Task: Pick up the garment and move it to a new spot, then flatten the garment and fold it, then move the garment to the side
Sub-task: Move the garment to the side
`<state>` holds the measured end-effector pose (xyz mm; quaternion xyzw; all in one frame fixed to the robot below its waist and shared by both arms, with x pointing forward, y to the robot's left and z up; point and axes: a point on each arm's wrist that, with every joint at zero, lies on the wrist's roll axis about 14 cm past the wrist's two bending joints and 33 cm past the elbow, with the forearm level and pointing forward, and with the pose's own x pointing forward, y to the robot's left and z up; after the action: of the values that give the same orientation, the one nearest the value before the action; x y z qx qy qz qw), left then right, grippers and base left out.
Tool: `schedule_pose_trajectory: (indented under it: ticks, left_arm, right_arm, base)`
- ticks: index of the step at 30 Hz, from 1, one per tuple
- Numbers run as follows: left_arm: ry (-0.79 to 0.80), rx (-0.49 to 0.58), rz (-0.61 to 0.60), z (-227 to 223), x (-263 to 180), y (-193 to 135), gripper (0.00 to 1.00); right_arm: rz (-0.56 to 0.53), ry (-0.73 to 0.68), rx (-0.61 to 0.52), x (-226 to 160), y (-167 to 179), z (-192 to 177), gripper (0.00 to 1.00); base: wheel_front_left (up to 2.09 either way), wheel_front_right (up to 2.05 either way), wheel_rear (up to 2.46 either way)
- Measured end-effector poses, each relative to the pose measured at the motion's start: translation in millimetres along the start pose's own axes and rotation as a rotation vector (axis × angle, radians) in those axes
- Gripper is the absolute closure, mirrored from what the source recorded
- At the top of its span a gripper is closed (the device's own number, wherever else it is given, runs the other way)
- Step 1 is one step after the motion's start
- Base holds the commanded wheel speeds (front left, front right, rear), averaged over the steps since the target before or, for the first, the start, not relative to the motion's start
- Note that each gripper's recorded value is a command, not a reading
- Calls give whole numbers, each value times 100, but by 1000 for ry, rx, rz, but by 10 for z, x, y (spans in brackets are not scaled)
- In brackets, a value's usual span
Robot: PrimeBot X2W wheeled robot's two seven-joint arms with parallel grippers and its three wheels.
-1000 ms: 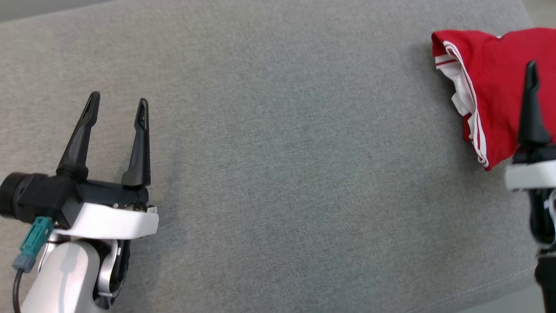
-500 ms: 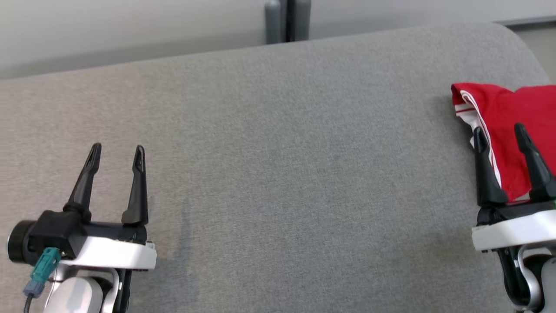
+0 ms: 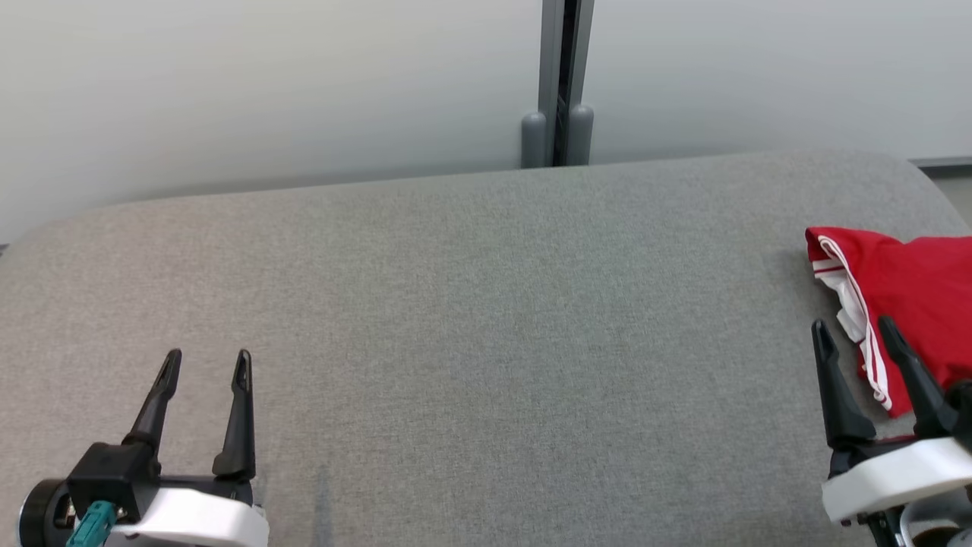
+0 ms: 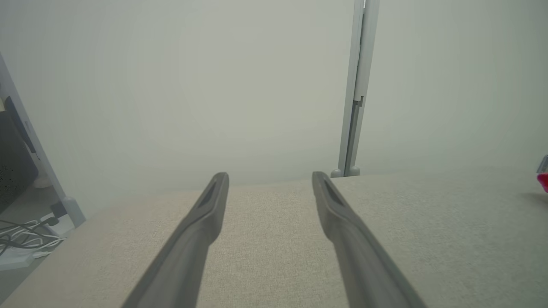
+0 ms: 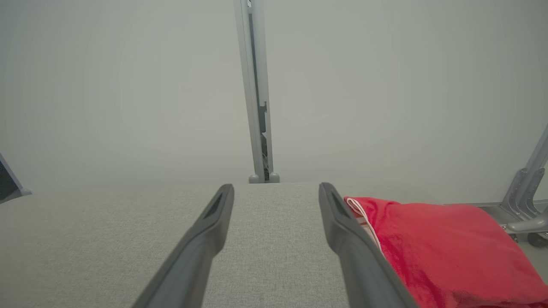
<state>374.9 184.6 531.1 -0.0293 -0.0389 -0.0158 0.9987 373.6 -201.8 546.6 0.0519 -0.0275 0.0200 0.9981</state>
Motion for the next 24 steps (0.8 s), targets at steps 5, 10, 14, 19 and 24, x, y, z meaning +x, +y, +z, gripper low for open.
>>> schedule_pose_trajectory:
  ticks: [5,10,14,19,24]
  left_arm:
    - [14,-19,25,20,-217,69,0]
    - [15,-16,32,25,-305,128,0]
    - [15,-10,34,27,-326,155,0]
    - [26,-8,34,-3,-327,159,0]
    - [34,-4,36,-27,-330,173,0]
  right_arm:
    - [0,12,-1,-179,15,7,0]
    - [7,26,-7,-239,49,-11,0]
    - [9,36,-13,-283,63,-22,0]
    - [7,44,-16,-298,61,-32,0]
    - [11,45,-12,-298,82,-37,0]
  base:
    - [0,0,0]
    - [0,0,0]
    - [0,0,0]
    - [0,0,0]
    - [0,0,0]
